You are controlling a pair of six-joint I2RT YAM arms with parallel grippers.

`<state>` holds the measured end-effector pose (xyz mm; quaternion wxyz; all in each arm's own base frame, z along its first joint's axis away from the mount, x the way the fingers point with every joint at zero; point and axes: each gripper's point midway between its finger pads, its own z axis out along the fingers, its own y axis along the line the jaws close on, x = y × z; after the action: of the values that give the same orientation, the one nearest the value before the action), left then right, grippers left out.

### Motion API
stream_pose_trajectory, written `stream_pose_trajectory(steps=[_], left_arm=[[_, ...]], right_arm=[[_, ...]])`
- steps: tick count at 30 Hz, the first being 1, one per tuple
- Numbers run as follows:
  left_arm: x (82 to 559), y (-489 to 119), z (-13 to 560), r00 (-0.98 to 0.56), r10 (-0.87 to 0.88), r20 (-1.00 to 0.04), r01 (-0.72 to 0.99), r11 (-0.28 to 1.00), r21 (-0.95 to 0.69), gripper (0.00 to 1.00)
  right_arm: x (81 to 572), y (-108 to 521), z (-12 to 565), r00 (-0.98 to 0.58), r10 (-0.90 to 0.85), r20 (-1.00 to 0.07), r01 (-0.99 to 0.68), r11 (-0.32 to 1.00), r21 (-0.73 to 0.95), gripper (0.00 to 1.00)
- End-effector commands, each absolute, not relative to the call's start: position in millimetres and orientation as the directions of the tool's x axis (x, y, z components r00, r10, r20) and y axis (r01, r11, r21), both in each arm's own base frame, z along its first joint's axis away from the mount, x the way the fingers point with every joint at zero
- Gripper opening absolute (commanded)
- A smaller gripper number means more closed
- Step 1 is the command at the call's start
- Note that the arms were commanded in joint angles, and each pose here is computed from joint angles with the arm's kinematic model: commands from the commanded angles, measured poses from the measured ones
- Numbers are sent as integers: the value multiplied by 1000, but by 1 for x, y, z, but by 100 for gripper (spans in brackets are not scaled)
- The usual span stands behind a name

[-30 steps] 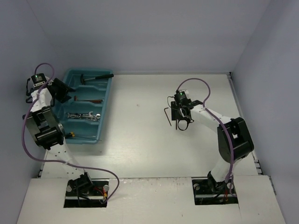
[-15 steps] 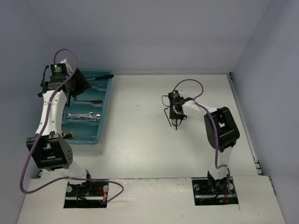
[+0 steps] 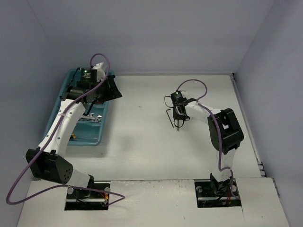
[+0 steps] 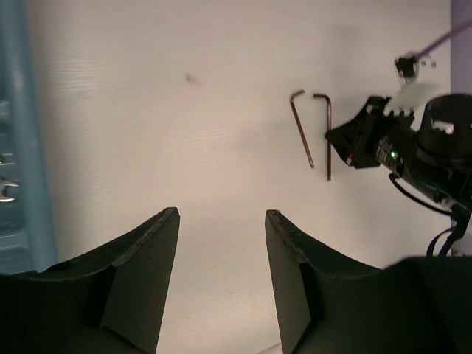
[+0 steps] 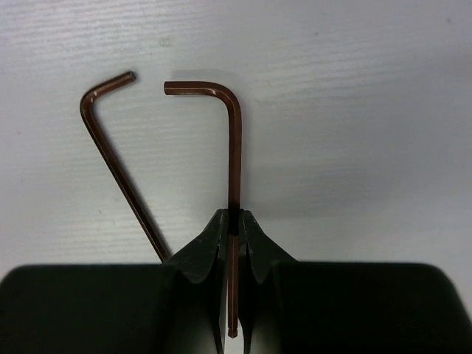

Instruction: Sort the tools into containers

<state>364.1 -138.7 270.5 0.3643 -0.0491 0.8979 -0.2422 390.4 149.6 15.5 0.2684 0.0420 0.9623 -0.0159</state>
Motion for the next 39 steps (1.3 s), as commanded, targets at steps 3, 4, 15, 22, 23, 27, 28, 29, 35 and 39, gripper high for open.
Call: stream_pose_trajectory(steps=[3, 4, 15, 22, 23, 27, 28, 29, 35, 39], left_arm=[[336, -214, 311, -732, -163, -661, 315, 780, -540, 48], [332, -224, 314, -736, -151, -660, 338, 762, -552, 48], [317, -303, 351, -739, -146, -657, 474, 579, -663, 54], [314, -318, 351, -753, -174, -635, 473, 529, -705, 55], [314, -320, 352, -754, -182, -631, 472, 518, -713, 55], [311, -327, 356, -769, -203, -606, 470, 462, -752, 55], [311, -329, 356, -771, -207, -602, 469, 455, -757, 55], [310, -331, 356, -774, -210, -597, 468, 446, -763, 54], [307, -343, 350, -799, -203, -566, 456, 410, -790, 41], [309, -346, 353, -792, -217, -570, 463, 394, -794, 12]], right_arm=[[388, 157, 133, -699, -50, -714, -101, 995, 29, 0], [382, 164, 150, -671, -71, -738, -158, 986, 49, 0], [295, 242, 265, -404, -190, -895, -630, 767, 122, 0], [275, 253, 289, -374, -152, -915, -686, 710, 162, 0], [274, 253, 290, -372, -150, -916, -691, 704, 165, 0], [272, 254, 293, -369, -143, -919, -696, 697, 171, 0], [271, 254, 294, -368, -142, -919, -697, 697, 171, 0], [272, 254, 294, -368, -142, -919, -696, 698, 171, 0], [274, 254, 294, -363, -143, -921, -694, 701, 165, 0], [278, 255, 291, -366, -148, -919, -689, 707, 160, 0]])
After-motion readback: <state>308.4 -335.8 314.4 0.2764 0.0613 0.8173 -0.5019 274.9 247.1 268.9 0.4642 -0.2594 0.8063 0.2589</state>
